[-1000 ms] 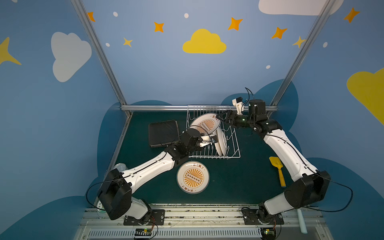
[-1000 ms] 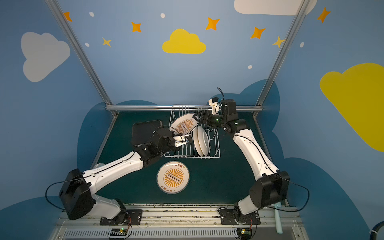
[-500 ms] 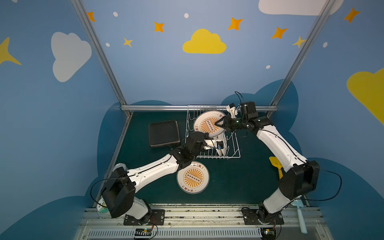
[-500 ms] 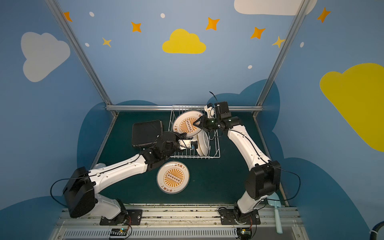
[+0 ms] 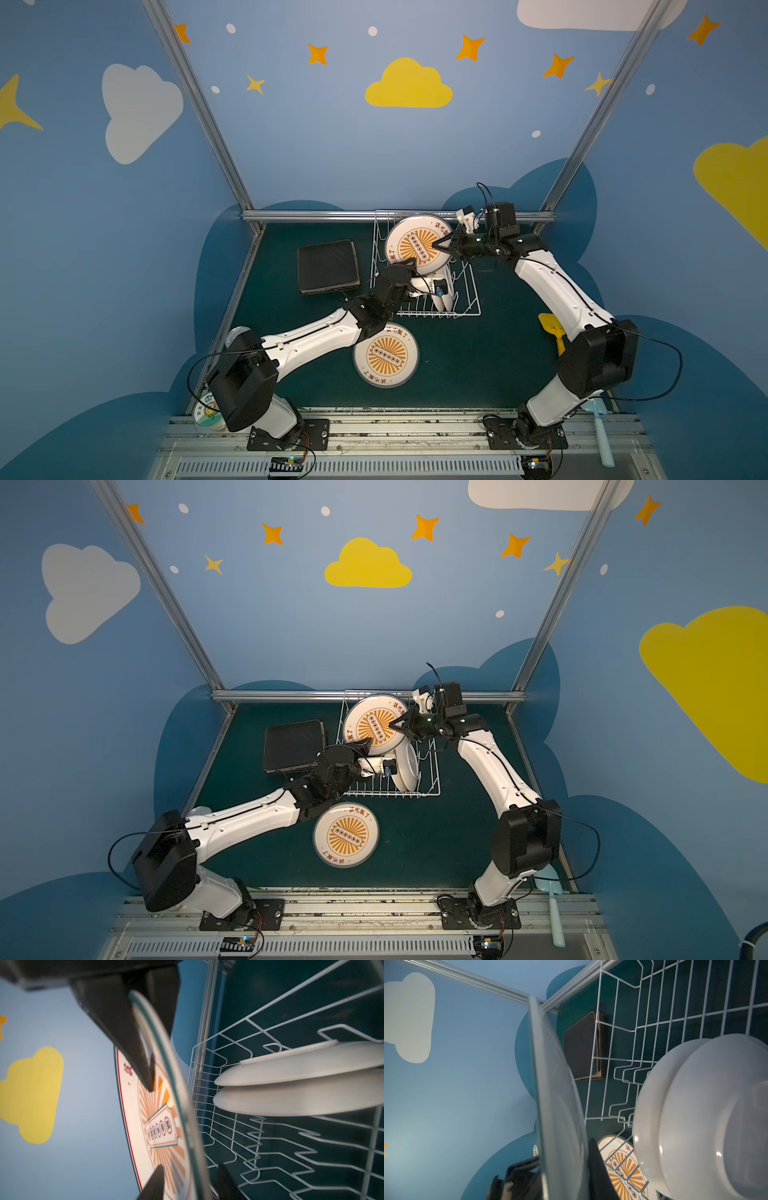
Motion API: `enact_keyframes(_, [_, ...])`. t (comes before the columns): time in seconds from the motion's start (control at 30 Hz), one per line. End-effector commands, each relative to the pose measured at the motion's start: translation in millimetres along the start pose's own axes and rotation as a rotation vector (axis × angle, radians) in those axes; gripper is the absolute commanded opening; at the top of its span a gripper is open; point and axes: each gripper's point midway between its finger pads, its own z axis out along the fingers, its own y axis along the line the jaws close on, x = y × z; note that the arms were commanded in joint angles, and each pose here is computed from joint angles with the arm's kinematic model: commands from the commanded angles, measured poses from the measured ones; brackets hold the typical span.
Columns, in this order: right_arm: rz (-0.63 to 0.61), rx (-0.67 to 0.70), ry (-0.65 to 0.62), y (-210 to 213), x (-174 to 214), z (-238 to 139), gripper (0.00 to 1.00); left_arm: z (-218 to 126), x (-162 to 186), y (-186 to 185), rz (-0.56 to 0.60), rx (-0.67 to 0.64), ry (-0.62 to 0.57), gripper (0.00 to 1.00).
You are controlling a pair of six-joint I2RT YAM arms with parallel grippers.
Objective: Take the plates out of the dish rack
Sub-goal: 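Tilt the plate toward the right gripper while the right gripper grasps its edge, then open the left gripper and draw it back from the held plate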
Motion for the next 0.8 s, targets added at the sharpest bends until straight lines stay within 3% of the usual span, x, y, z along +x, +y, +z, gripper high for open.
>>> enact_keyframes(0.0, [-0.049, -0.107, -0.06, 20.5, -16.2, -16.3, 0.0, -0.3, 2.2, 16.4, -0.11, -0.038, 0.006, 0.81])
enact_keyframes(0.07, [-0.051, -0.115, -0.085, 21.0, -21.7, -21.7, 0.0, -1.5, 5.2, 17.4, -0.151, -0.032, 0.009, 0.99])
enact_keyframes(0.17, [-0.057, -0.106, -0.12, 19.8, -27.4, -29.0, 0.0, -3.9, 11.0, 20.2, -0.225, -0.016, 0.019, 1.0])
enact_keyframes(0.3, [-0.062, -0.099, -0.164, 17.6, -33.1, -37.0, 0.0, -12.7, 22.4, 39.5, -0.421, -0.022, 0.02, 1.0])
enact_keyframes(0.57, [-0.054, -0.083, -0.218, 6.9, -38.8, -46.9, 0.0, -43.6, 49.3, 91.3, -0.951, 0.035, -0.065, 1.0])
enact_keyframes(0.77, [-0.069, -0.084, -0.223, 5.1, -39.0, -50.6, 0.0, -54.4, 68.5, 116.2, -1.286, 0.098, -0.124, 1.0])
